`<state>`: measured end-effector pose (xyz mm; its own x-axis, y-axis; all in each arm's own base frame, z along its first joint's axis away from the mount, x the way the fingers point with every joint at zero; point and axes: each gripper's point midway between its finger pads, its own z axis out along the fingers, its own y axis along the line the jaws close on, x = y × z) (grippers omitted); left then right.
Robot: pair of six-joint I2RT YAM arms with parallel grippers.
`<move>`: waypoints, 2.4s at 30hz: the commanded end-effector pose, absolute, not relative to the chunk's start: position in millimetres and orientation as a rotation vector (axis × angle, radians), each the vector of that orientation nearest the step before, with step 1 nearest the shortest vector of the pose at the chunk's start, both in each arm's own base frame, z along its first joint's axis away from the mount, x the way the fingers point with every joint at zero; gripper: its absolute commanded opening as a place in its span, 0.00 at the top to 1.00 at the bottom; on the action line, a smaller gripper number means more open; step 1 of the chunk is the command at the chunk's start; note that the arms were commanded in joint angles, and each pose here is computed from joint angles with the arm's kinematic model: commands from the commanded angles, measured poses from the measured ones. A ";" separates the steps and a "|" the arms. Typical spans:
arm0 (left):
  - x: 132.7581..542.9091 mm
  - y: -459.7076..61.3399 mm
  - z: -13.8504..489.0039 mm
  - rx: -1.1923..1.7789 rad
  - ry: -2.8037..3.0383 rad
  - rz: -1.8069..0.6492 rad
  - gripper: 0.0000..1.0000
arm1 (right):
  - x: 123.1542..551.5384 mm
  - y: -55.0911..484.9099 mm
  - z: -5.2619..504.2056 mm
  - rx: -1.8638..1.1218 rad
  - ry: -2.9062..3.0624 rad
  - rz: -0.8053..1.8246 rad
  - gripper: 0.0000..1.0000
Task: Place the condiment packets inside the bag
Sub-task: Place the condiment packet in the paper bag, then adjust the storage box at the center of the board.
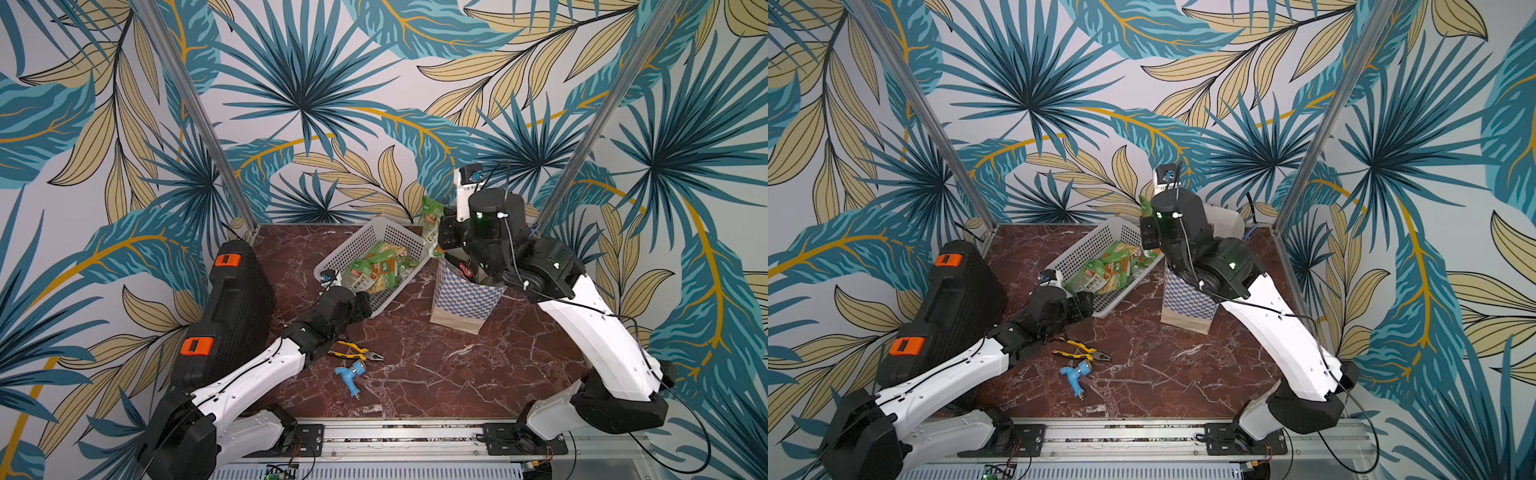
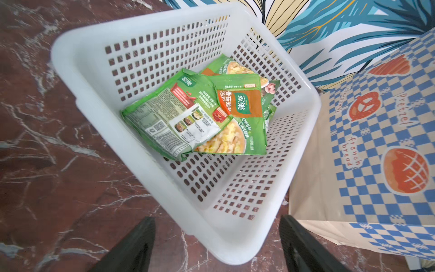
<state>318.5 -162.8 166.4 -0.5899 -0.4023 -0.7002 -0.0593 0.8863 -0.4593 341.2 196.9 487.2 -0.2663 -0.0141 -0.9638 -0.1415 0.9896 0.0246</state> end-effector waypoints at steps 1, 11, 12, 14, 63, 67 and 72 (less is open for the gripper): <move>326.1 -152.5 175.0 -0.320 2.141 -0.393 0.11 | 339.0 164.0 494.8 -0.071 1.825 0.027 1.00; 341.5 -130.4 157.8 -0.369 2.167 -0.272 0.06 | 369.0 112.8 481.2 0.054 1.859 -0.003 1.00; 342.5 -127.4 155.9 -0.382 2.172 -0.273 0.05 | 374.5 110.3 476.8 0.062 1.868 -0.004 1.00; 344.5 -121.9 153.4 -0.407 2.182 -0.283 0.05 | 387.6 107.5 467.2 0.077 1.891 0.011 1.00; 345.0 -60.9 130.5 -0.695 2.170 -0.302 0.02 | 383.6 348.4 224.7 -0.549 2.419 0.368 0.38; 343.1 -55.7 131.3 -0.718 2.154 -0.307 0.02 | 376.4 367.6 185.4 -0.619 2.517 0.373 0.40; 341.4 -53.2 134.4 -0.726 2.139 -0.308 0.02 | 342.9 384.0 142.1 -0.741 2.619 0.394 0.42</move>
